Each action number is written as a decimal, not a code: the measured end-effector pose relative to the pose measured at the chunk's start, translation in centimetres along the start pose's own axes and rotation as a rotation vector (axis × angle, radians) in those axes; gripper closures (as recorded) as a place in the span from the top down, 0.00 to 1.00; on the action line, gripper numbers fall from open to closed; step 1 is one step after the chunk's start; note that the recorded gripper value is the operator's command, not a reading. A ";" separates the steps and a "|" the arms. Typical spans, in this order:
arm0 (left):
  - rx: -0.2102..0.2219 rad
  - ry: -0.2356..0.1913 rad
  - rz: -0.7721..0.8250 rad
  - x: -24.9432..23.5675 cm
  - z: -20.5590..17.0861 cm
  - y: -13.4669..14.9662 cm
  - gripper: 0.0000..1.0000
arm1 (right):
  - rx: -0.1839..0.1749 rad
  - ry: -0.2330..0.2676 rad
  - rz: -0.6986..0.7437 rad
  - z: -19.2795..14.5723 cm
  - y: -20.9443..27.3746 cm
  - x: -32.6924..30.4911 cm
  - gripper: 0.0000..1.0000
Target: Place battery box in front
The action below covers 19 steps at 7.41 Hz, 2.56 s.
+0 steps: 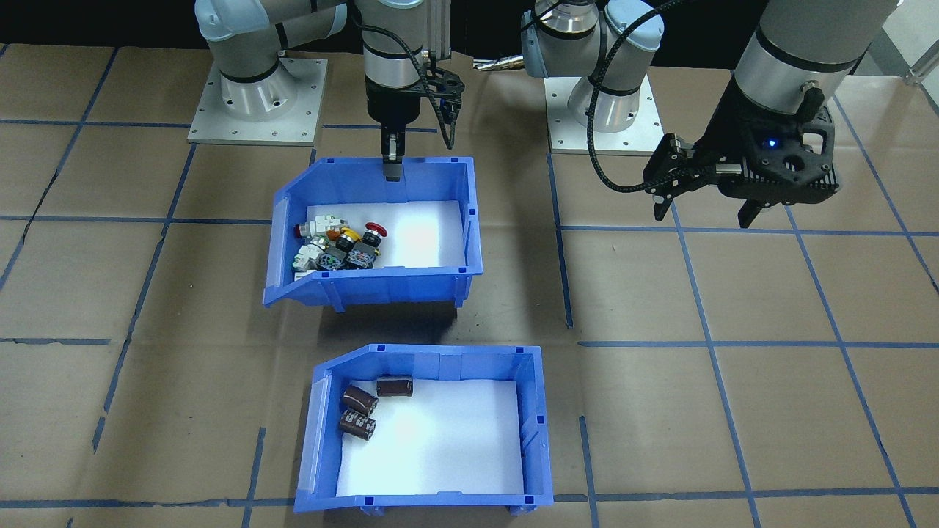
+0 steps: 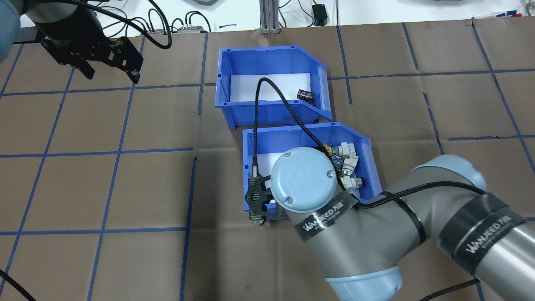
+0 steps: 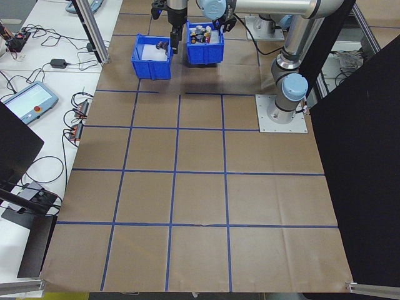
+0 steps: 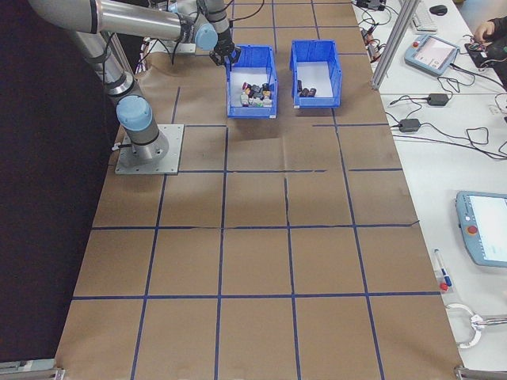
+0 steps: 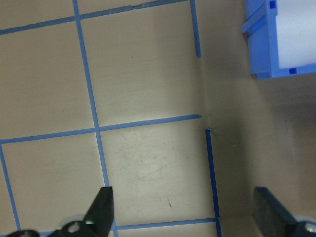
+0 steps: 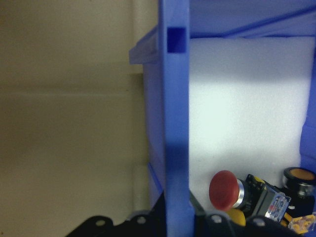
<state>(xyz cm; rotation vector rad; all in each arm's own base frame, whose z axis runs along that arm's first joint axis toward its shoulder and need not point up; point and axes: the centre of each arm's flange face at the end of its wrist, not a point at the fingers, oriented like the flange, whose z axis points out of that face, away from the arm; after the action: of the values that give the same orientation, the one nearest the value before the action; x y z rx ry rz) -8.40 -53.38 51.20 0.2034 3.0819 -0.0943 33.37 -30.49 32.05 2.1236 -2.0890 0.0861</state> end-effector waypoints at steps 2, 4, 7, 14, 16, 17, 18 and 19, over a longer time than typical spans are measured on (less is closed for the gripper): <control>0.000 0.000 -0.004 0.0 0.0 0.0 1.00 | -0.015 -0.011 0.023 0.7 -1.7 -0.4 0.00; 0.000 0.000 -0.006 0.0 0.0 0.0 1.00 | -0.033 -0.017 0.026 1.4 -1.7 -0.7 0.00; -0.003 0.003 -0.011 0.0 0.2 0.0 1.00 | -0.026 -0.003 0.036 2.8 -1.6 -1.3 0.00; -0.014 0.005 -0.011 0.1 0.7 0.2 1.00 | -0.011 0.024 0.039 2.8 -1.6 -1.3 1.00; -0.015 0.007 -0.012 0.1 0.9 0.1 1.00 | -0.002 0.058 0.051 0.8 -0.8 -1.2 1.00; -0.013 0.007 -0.013 0.1 1.0 0.0 1.00 | 0.002 0.069 0.068 -0.7 0.1 -1.0 1.00; -0.009 0.005 -0.013 0.0 0.8 0.0 1.00 | 0.012 0.085 0.109 -2.4 1.4 -0.1 1.00; -0.007 0.000 -0.012 0.0 0.6 0.2 1.00 | 0.029 0.084 0.192 -3.9 3.2 1.9 1.00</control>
<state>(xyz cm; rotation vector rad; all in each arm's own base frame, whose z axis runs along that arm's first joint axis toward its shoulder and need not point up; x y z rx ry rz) -8.38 -53.24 50.60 0.1840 3.0834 -0.0837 30.47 -31.76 36.42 1.8930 -2.2488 0.2256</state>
